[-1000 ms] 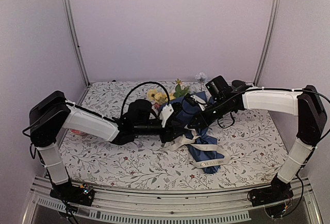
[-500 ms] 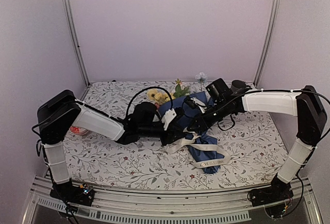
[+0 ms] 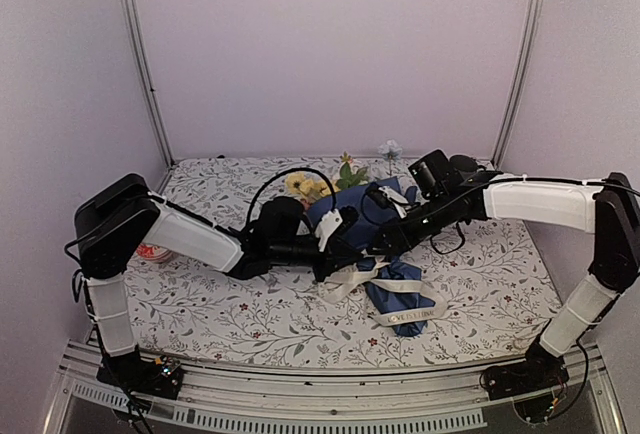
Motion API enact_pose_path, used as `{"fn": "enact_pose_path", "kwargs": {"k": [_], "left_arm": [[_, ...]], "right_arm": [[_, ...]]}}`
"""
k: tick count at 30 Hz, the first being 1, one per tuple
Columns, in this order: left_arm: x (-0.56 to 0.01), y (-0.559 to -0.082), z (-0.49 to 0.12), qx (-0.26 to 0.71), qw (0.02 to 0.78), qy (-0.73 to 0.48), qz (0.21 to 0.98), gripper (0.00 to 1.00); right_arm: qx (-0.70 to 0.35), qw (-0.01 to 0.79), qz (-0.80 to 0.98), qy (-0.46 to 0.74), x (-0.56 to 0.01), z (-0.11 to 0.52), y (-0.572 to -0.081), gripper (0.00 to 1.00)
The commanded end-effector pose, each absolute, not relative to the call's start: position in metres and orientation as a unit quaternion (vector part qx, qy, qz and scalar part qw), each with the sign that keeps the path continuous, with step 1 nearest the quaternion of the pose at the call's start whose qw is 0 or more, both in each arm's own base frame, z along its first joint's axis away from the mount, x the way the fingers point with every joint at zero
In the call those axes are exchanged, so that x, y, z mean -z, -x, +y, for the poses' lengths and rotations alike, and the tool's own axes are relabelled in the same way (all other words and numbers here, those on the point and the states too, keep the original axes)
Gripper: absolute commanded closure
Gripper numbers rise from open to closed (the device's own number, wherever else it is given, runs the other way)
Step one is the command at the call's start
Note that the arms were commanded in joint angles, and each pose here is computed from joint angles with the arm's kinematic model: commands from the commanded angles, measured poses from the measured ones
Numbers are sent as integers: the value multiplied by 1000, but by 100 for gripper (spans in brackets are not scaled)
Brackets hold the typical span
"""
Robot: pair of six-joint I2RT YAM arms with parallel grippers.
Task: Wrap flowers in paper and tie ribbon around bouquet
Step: Cross the half-tied ribbon over the folded bouquet.
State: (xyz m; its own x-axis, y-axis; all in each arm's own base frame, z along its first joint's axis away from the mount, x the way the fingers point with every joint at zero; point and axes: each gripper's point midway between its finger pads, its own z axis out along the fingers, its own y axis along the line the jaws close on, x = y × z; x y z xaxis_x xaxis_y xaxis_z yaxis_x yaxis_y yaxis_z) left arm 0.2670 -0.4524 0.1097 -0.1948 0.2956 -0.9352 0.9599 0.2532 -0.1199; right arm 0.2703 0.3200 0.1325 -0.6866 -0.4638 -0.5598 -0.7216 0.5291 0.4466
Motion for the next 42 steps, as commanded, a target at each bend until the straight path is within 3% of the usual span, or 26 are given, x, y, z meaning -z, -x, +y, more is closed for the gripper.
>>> {"fn": "enact_pose_path", "kwargs": {"k": [1, 5, 15, 20, 27, 34, 37, 42], "left_arm": [[-110, -270, -449, 402, 430, -458, 666, 100], [-111, -270, -450, 403, 431, -458, 665, 100], [-111, -268, -448, 405, 434, -458, 662, 100], [-111, -267, -448, 406, 434, -458, 661, 100], [-111, -266, -447, 407, 433, -458, 661, 100], [-112, -266, -445, 405, 435, -457, 662, 100], [-110, -266, -447, 406, 433, -458, 662, 100], [-111, -266, -447, 409, 431, -458, 662, 100]], "right_arm": [[-299, 220, 876, 307, -153, 292, -267, 55], [-197, 200, 936, 212, -128, 242, -263, 54], [-177, 124, 974, 61, -93, 183, -212, 58], [-179, 89, 978, 64, -68, 185, -203, 58], [-183, 116, 969, 120, -63, 201, -226, 41], [-151, 79, 980, 103, -37, 194, -224, 37], [-144, 96, 980, 101, -40, 194, -233, 30], [-119, 88, 984, 96, -25, 188, -235, 35]]}}
